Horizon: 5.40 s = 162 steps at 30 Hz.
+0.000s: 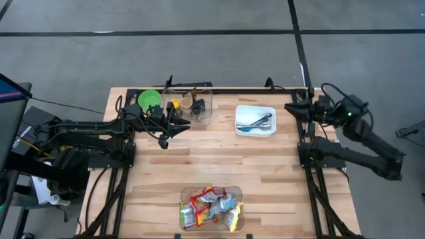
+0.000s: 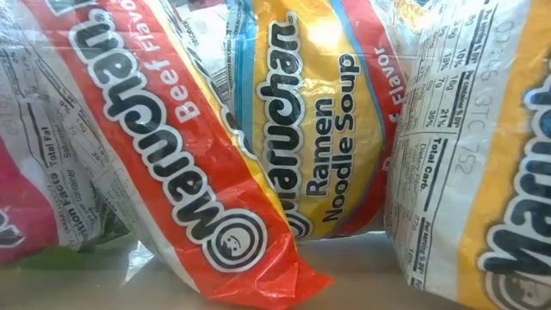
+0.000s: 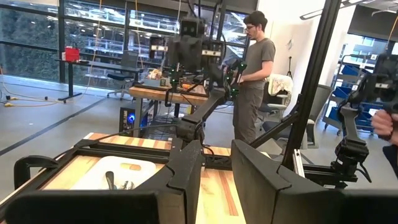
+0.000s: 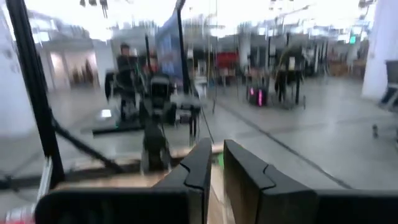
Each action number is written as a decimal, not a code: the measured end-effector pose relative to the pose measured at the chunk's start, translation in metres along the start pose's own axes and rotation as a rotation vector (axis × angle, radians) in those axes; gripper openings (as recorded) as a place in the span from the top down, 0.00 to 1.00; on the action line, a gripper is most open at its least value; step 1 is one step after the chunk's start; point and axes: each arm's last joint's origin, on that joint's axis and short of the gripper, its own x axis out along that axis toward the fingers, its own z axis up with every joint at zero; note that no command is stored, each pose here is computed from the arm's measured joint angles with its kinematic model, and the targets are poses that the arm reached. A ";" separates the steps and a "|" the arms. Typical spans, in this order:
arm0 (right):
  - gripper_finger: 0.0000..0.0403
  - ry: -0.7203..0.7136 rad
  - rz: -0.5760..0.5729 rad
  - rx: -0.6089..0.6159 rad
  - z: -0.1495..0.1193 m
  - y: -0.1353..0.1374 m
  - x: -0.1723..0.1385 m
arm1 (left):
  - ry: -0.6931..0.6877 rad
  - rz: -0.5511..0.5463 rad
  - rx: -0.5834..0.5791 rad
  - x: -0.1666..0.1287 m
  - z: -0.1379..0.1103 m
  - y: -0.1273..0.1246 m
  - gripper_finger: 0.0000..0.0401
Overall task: Pick & Place Food Item
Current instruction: Return to Home Position
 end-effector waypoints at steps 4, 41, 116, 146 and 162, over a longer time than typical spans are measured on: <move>0.91 -0.084 0.008 0.044 -0.028 -0.002 0.001 | 0.000 0.000 0.000 0.000 0.000 0.000 0.79; 0.91 -0.230 -0.190 -0.053 -0.077 -0.002 -0.026 | -0.028 -0.004 0.060 0.000 0.003 -0.001 0.79; 0.91 -0.027 -0.283 0.011 -0.132 -0.011 -0.010 | -0.271 0.210 0.193 -0.162 0.050 -0.041 0.79; 0.91 0.060 -0.299 0.022 -0.173 -0.017 -0.004 | -0.142 0.431 0.133 -0.132 -0.044 0.002 0.79; 0.91 0.104 -0.301 0.029 -0.177 -0.017 -0.004 | -0.036 0.453 0.136 -0.128 -0.083 0.012 0.79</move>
